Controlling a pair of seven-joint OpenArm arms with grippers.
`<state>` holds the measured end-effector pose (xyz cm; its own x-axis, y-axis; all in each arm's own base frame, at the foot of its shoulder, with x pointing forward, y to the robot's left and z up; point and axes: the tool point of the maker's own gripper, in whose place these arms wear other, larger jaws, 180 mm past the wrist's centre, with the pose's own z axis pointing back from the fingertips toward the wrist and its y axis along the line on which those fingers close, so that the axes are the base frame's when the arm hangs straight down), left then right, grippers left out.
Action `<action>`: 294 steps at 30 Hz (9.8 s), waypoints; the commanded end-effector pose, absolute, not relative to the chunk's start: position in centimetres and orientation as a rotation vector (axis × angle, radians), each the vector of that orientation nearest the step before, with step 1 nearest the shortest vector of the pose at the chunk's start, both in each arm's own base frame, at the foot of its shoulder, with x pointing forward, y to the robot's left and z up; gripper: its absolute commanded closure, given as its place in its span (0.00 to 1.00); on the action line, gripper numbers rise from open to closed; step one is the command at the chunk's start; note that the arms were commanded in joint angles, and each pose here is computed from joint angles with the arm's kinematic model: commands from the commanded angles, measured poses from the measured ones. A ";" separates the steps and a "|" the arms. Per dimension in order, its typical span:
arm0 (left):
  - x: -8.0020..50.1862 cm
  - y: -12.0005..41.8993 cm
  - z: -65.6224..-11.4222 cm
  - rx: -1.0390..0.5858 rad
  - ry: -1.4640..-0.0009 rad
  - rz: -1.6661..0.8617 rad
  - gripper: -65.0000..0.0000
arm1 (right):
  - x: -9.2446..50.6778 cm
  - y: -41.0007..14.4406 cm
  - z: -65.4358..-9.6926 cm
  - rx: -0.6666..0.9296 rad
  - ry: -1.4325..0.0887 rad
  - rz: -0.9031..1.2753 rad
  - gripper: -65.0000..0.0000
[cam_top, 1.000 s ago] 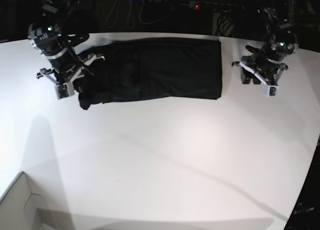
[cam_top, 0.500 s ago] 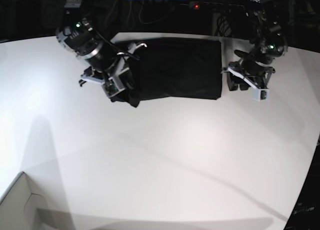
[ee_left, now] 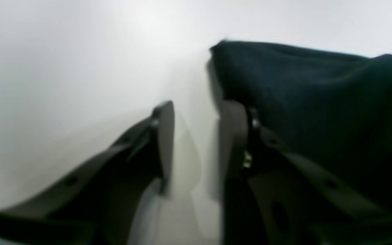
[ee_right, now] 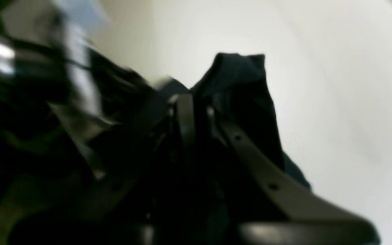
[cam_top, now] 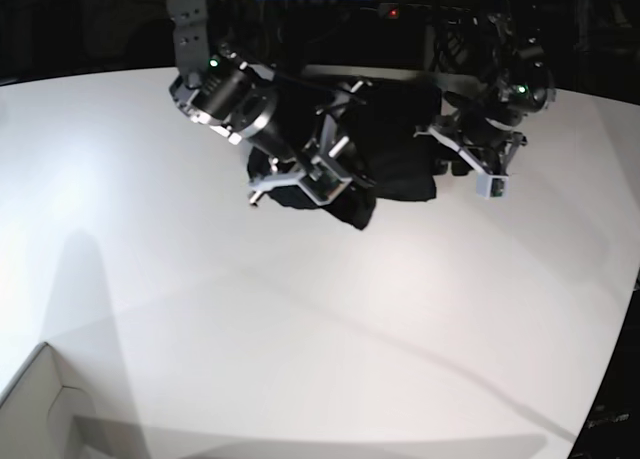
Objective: Layout the t-shirt on the table in an organized manner, then fold the t-shirt properly
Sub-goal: 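Grasp the strip end with the right gripper and lift it, then fold the strip end with the right gripper over toward the left gripper, then grasp the folded bundle edges with both grippers and lift them, then lower the bundle and square its edges with the right gripper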
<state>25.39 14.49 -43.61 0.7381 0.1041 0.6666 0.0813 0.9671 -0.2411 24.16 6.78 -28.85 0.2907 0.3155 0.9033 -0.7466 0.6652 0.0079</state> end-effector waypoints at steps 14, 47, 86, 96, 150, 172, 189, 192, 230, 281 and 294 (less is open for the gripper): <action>23.7 12.6 -45.4 -0.288 -0.634 -0.032 0.65 | 22.3 11.8 -27.3 0.630 -1.082 0.843 1.00; 23.3 20.5 -40.9 -0.107 -0.702 0.066 0.65 | 22.5 13.1 -28.4 0.649 -1.049 0.881 1.00; 21.4 22.3 -41.5 -0.063 -0.657 0.039 0.65 | 26.1 7.5 -28.7 0.510 -1.080 0.745 0.43; 21.9 22.8 -41.1 -0.051 -0.668 0.029 0.65 | 23.2 1.6 -33.5 0.423 -0.938 0.564 0.43; 22.6 25.7 -38.7 0.021 -0.732 0.078 0.65 | 16.7 9.6 -32.9 0.649 -0.864 0.701 1.00; 21.6 27.0 -38.2 0.055 -0.733 0.097 0.65 | 18.5 15.3 -31.0 0.727 -0.930 0.913 1.00; 21.1 24.3 -38.0 -0.074 -0.760 -0.043 0.65 | 22.1 11.5 -30.0 0.623 -1.004 0.823 0.59; 20.8 23.2 -38.0 -0.134 -0.777 -0.035 0.65 | 23.6 8.2 -31.1 0.550 -0.997 0.735 0.59; 19.7 11.1 -36.7 -0.345 -0.765 -0.338 0.27 | 24.9 4.6 -32.5 0.472 -0.972 0.649 0.59; 21.6 20.4 -33.5 -0.251 -0.946 0.011 0.27 | 18.3 5.2 -33.8 0.532 -0.868 0.614 0.66; 20.8 20.5 -34.6 -0.260 -0.910 0.030 0.27 | 18.7 9.2 -35.2 0.619 -0.831 0.709 0.93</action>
